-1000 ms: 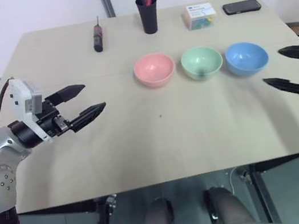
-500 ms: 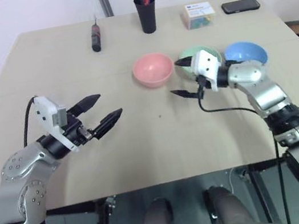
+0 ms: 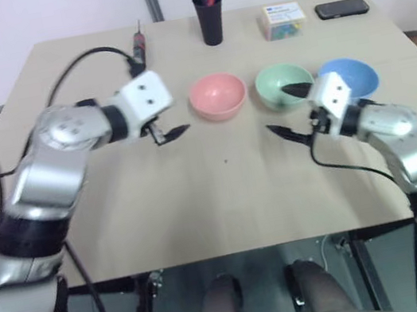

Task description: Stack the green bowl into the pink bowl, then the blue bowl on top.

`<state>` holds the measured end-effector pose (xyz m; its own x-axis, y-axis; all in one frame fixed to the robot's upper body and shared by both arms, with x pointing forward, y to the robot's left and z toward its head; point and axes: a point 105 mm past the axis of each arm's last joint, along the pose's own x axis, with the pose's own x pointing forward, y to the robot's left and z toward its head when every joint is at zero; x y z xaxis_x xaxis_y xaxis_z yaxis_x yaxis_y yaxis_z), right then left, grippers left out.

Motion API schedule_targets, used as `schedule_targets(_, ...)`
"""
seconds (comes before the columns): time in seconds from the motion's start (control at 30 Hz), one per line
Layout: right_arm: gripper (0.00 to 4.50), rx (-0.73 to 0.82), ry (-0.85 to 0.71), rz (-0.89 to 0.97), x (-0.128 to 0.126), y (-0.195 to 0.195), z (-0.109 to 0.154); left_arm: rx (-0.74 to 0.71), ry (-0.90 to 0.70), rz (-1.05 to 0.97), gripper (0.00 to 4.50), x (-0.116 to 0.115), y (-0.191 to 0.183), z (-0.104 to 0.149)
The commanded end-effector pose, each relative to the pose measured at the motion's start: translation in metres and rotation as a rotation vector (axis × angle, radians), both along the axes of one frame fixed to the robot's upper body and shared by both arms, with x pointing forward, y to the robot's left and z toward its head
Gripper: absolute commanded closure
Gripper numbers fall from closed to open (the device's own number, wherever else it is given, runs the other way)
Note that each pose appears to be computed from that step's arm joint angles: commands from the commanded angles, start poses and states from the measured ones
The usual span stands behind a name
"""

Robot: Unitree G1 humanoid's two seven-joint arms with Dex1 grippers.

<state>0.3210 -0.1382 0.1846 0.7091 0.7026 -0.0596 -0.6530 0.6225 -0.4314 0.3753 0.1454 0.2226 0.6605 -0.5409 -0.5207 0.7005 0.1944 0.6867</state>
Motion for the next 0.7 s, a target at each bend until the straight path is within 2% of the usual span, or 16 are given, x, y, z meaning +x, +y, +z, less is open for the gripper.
schedule_targets(0.03,0.03,0.015,-0.025,-0.088,-0.031,-0.022,0.018,0.113,-0.024,-0.07,0.0,0.018,-0.013,0.004)
schedule_targets(0.2,0.03,0.015,0.029,-0.141,-0.062,-0.033,0.016,0.18,-0.038,-0.159,0.0,0.037,-0.04,0.009)
schedule_targets(0.47,0.03,0.058,0.011,-0.146,-0.07,-0.028,0.022,0.308,0.004,-0.219,0.0,0.048,-0.052,-0.005)
schedule_targets(0.53,0.0,0.061,0.005,-0.142,-0.07,-0.025,0.024,0.339,0.02,-0.23,0.51,0.048,-0.051,-0.012)
schedule_targets(0.63,0.0,0.059,-0.002,-0.14,-0.069,-0.025,0.025,0.344,0.036,-0.248,1.92,0.048,-0.054,-0.017)
schedule_targets(0.7,0.0,0.058,-0.004,-0.141,-0.068,-0.025,0.024,0.343,0.033,-0.256,2.65,0.049,-0.057,-0.019)
